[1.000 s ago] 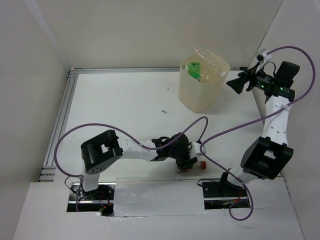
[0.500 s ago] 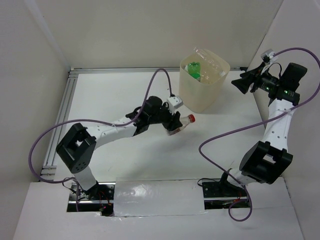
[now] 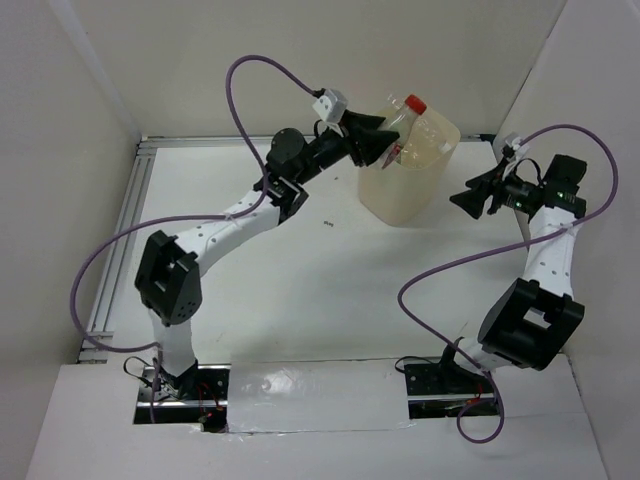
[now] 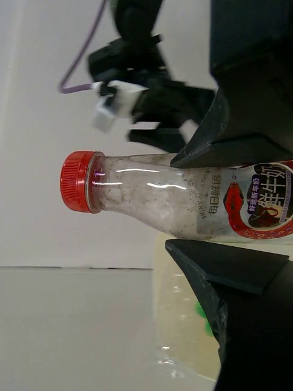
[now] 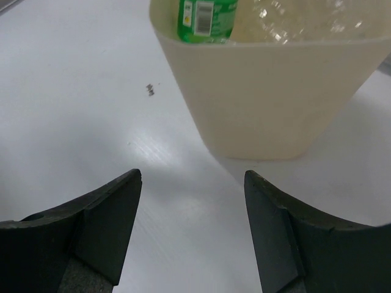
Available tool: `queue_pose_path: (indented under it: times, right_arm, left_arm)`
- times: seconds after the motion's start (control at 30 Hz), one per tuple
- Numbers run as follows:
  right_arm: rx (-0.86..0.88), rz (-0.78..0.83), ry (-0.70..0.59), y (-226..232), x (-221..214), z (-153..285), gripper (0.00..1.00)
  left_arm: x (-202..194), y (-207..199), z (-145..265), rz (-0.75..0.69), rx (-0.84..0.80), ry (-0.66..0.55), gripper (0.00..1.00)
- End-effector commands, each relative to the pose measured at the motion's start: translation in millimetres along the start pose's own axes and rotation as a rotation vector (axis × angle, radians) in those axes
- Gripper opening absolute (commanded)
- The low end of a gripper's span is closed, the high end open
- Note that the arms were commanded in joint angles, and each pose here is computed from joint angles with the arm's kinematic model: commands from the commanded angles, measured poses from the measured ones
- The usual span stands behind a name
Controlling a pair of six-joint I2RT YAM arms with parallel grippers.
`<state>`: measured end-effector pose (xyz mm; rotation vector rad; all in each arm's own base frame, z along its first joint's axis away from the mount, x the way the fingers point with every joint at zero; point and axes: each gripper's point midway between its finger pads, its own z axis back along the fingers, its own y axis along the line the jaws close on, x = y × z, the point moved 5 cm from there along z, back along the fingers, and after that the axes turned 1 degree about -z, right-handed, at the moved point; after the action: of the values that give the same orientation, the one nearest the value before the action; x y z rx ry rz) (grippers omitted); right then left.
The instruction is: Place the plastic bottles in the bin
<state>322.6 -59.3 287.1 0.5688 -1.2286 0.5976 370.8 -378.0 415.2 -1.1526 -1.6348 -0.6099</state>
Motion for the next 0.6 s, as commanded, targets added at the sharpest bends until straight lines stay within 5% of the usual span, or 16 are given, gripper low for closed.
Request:
queue_pose_path:
  times: [0.0,0.23,0.43,0.53,0.57]
  right_arm:
    - [0.042,-0.017,0.047,24.5,-23.7,4.2,0.75]
    - [0.166,0.012,0.203,63.6,-98.1,9.7,0.75]
    - [0.212,-0.026,0.249,79.7,-122.8,10.0,0.83]
    - [0.211,-0.024,0.249,79.5,-125.4,9.3,0.86]
    - [0.211,-0.024,0.249,79.5,-125.4,9.3,0.86]
  left_arm:
    - [-0.7,19.6,-27.7,0.018,0.026,-0.191,0.0]
    - [14.4,36.8,-85.1,0.052,0.109,-0.375,0.0]
    - [-24.0,46.9,-103.6,-0.012,0.211,-0.282,0.0]
    - [-47.6,53.9,-104.0,-0.047,0.223,-0.211,0.13]
    - [-66.6,58.6,-100.9,-0.048,0.236,-0.164,0.25]
